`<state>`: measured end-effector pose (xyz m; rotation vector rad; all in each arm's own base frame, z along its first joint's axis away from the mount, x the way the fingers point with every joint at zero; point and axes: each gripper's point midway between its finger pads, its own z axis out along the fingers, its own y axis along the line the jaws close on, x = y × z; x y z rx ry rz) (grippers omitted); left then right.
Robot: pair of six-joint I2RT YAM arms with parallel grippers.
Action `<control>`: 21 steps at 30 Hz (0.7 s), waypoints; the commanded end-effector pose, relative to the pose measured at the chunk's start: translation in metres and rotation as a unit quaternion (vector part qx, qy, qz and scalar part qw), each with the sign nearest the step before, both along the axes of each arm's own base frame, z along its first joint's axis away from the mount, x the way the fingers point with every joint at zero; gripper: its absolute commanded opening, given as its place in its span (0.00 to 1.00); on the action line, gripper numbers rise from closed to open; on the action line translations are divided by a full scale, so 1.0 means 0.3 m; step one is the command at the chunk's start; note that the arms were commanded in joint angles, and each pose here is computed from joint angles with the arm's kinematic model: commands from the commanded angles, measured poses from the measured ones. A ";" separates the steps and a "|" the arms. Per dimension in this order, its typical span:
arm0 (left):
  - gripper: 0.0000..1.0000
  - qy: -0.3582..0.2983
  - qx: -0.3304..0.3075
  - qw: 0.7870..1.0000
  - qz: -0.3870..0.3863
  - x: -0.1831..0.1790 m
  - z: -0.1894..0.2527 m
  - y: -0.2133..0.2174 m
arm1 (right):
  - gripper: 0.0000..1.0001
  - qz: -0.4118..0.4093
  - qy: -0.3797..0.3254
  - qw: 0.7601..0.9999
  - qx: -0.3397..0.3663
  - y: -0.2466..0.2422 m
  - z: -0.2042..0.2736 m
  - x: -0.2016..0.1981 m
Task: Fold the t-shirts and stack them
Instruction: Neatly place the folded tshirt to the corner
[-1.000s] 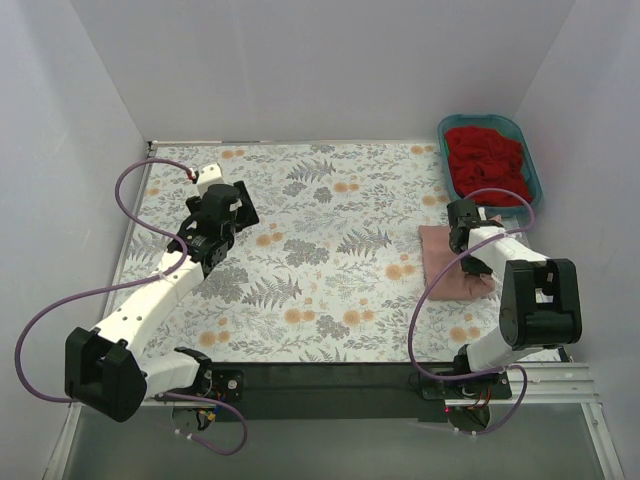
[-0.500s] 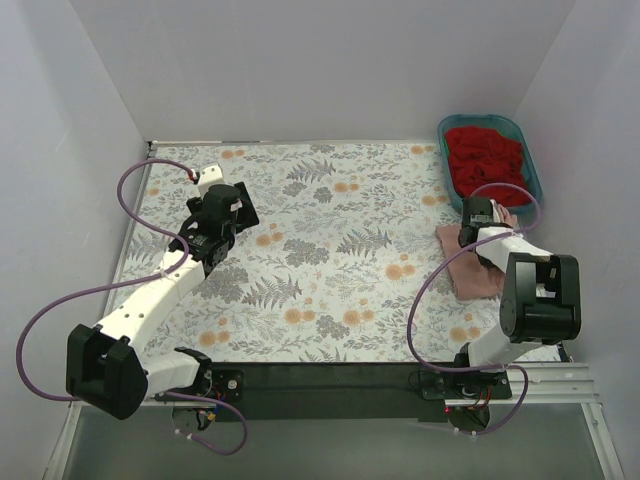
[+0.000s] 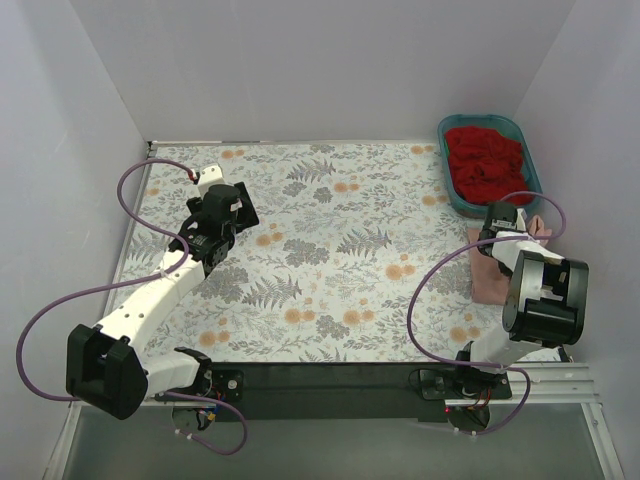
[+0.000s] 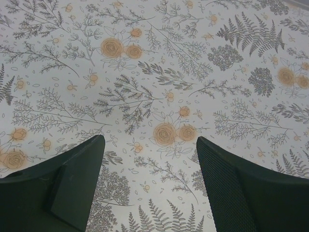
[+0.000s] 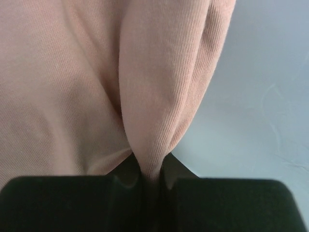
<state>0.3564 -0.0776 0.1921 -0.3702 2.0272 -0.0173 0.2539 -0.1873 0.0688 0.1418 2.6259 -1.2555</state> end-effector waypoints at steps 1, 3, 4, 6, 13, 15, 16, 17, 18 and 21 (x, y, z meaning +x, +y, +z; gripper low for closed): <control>0.75 -0.005 0.005 1.000 0.003 0.004 0.006 0.009 | 0.01 -0.013 -0.031 0.999 -0.030 -0.030 0.051 0.040; 0.75 -0.003 0.006 1.000 0.003 0.004 0.003 0.009 | 0.10 -0.018 -0.028 0.999 -0.039 -0.037 0.050 0.039; 0.76 -0.002 0.006 1.000 0.002 0.004 -0.001 0.009 | 0.14 -0.019 -0.028 0.999 -0.039 -0.039 0.051 0.041; 0.75 -0.002 0.006 1.000 0.002 0.005 -0.001 0.008 | 0.20 -0.020 -0.028 0.999 -0.041 -0.041 0.052 0.044; 0.75 -0.002 0.006 1.000 0.001 0.006 0.000 0.007 | 0.52 -0.031 -0.085 0.994 -0.058 -0.035 0.142 0.080; 0.75 -0.002 0.006 1.000 0.002 0.007 0.002 0.008 | 0.56 -0.028 -0.121 0.991 -0.054 -0.020 0.190 0.102; 0.75 -0.002 0.005 1.000 0.000 0.006 0.002 0.005 | 0.57 -0.020 -0.133 0.990 -0.050 -0.003 0.203 0.114; 0.75 -0.002 0.005 1.000 0.000 0.006 0.002 0.005 | 0.58 -0.015 -0.145 0.988 -0.041 0.013 0.206 0.123; 0.75 -0.002 0.005 1.000 0.000 0.007 0.002 0.006 | 0.59 -0.009 -0.160 0.986 -0.035 0.026 0.224 0.126; 0.75 -0.002 0.005 1.000 0.002 0.006 0.003 0.010 | 0.62 0.027 -0.198 0.980 0.023 0.095 0.217 0.160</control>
